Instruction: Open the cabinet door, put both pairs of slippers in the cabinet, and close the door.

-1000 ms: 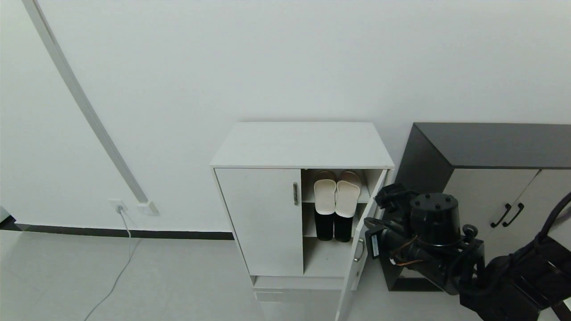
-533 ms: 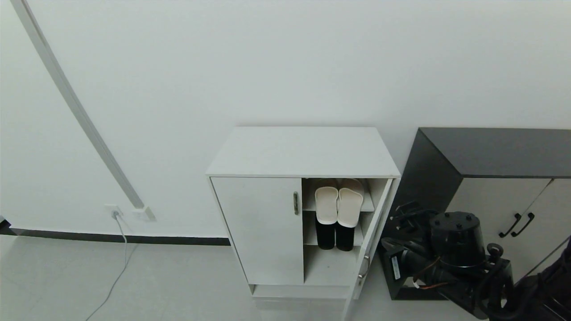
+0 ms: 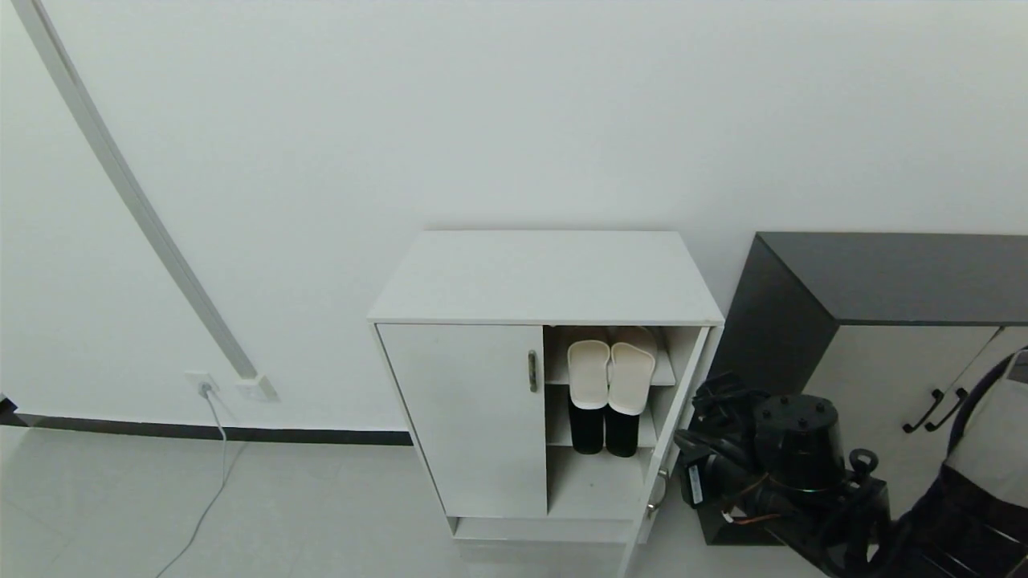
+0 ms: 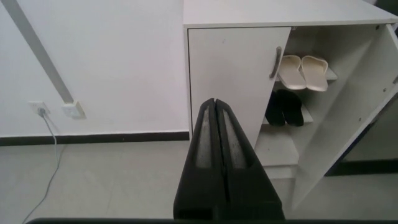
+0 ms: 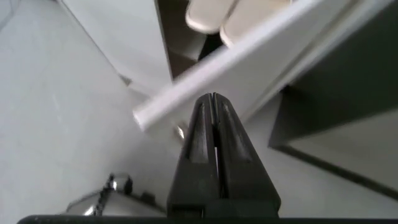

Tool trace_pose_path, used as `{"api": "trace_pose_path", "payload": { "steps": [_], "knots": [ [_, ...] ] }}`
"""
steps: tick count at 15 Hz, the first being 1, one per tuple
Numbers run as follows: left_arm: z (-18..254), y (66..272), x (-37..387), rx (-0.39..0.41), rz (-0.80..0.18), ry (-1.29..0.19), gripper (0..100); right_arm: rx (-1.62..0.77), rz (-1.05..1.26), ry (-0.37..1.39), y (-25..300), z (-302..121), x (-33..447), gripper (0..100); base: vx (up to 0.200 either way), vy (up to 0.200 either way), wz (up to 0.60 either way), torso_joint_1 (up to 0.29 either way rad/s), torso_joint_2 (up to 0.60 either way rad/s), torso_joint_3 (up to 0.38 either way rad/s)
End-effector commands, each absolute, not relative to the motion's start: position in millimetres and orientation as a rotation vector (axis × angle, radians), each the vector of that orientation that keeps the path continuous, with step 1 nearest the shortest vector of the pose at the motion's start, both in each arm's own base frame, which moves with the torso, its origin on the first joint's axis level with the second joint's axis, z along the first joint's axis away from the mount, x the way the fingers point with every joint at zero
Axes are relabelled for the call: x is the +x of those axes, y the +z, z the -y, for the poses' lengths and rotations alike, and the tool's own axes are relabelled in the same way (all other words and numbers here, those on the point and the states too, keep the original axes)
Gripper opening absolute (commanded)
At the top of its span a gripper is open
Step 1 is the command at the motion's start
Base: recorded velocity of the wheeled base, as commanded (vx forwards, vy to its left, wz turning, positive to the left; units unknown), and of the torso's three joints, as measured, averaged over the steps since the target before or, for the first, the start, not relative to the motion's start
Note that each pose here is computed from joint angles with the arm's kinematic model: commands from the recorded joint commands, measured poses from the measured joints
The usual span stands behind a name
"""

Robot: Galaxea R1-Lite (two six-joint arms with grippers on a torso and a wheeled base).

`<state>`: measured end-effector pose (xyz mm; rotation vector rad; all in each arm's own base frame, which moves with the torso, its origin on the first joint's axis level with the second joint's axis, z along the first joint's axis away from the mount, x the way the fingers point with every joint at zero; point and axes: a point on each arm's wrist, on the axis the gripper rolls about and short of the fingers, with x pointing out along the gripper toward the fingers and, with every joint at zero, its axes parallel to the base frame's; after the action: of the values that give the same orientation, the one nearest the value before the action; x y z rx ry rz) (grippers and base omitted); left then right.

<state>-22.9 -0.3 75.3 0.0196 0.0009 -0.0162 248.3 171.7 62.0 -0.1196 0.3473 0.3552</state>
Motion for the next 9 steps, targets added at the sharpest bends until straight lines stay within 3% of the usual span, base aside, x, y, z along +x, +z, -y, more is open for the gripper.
{"api": "trace_pose_path", "payload": {
  "steps": [1, 9],
  "knots": [
    [0, 75, -23, 0.02, -0.003, -0.015, 0, -0.133, -0.368, 0.355, 36, -182, 263, 0, 0.0, 0.0, 0.0, 0.0, 0.0, 0.0],
    [0, 75, -23, 0.021, -0.003, -0.015, 0, -0.098, -0.3, 0.341, 27, -208, 309, 0, 0.0, 0.0, 0.0, 0.0, 0.0, 0.0]
  ]
}}
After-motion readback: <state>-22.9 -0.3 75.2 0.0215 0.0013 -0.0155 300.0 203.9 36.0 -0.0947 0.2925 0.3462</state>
